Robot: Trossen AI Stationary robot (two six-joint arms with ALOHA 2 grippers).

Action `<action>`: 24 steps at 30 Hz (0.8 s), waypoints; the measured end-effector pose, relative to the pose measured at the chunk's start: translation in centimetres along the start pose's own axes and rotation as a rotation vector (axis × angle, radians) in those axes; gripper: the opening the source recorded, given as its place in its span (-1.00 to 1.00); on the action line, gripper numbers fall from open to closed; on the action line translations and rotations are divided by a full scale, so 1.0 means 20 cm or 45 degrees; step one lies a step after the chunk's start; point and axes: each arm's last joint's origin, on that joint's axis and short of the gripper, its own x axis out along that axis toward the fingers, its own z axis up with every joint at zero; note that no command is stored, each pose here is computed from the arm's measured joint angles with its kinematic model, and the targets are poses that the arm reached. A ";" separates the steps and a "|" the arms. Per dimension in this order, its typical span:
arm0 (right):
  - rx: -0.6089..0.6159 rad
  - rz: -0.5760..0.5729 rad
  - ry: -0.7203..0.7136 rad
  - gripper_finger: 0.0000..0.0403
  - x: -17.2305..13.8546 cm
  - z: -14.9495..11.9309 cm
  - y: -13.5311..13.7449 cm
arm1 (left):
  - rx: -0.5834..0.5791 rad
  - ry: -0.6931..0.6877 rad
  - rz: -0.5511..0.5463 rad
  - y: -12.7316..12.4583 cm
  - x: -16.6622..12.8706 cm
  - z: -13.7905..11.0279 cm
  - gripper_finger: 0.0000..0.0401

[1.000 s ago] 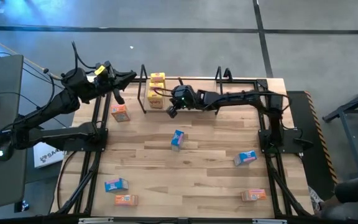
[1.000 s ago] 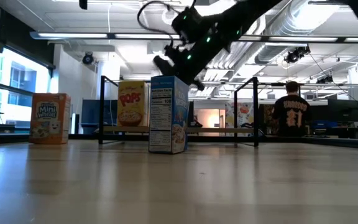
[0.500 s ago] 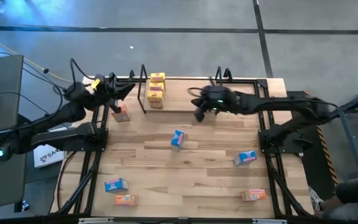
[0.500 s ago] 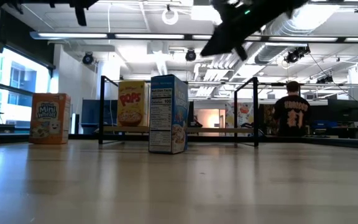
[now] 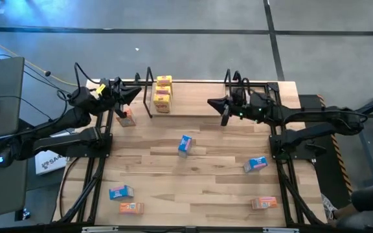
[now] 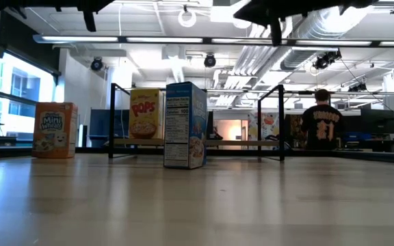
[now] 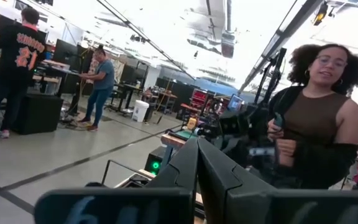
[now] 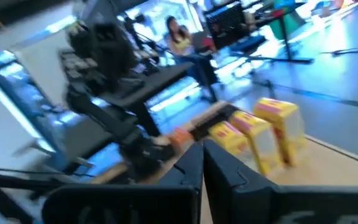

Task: Stack cereal on shelf
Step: Put the middle right blue cereal box on the shelf

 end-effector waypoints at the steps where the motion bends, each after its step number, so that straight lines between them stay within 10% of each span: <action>1: 0.030 0.027 0.010 -0.93 0.01 0.03 0.01 | -0.001 0.000 0.000 0.00 0.00 0.00 -1.00; 14: -0.059 0.259 0.569 0.29 -0.05 0.41 0.33 | -0.024 0.001 0.005 0.00 0.00 0.00 -1.00; 24: -0.214 0.299 1.338 0.49 0.11 0.25 0.44 | -0.034 0.001 0.006 0.00 0.00 0.00 -1.00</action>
